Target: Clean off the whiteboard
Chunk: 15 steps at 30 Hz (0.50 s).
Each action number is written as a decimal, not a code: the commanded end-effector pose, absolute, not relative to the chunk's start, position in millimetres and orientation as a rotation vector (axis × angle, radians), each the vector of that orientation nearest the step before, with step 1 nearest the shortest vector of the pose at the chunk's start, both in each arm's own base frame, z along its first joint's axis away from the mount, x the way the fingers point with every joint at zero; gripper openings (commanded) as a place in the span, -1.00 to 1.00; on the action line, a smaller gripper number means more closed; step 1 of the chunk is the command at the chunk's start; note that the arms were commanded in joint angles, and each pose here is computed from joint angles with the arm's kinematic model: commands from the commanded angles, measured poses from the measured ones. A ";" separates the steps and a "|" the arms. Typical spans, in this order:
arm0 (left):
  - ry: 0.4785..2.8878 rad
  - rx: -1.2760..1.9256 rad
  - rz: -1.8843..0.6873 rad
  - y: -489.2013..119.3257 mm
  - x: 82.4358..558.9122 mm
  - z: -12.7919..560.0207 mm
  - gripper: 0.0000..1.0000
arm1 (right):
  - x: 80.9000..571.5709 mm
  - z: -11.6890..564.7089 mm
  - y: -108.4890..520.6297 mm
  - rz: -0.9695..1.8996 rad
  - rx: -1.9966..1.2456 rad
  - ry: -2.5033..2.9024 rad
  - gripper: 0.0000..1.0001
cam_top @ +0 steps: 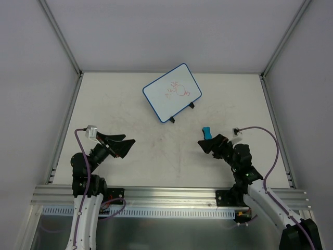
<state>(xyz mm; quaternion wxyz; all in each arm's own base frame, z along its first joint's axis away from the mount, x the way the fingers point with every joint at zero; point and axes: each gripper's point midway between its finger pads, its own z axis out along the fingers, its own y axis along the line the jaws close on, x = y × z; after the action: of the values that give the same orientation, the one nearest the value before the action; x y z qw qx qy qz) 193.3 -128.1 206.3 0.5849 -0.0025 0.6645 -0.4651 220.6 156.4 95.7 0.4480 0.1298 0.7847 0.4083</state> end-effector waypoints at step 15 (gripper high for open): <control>1.547 0.025 -1.093 -131.3 192.0 207.6 0.98 | 256.7 147.0 132.2 0.053 -0.082 2.324 0.74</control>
<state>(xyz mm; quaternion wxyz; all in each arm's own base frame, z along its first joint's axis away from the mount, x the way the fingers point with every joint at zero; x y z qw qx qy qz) 194.6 -128.0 203.8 0.5803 -0.0059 0.6686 -0.4649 268.0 168.3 168.4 0.4473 0.0065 0.8824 0.1456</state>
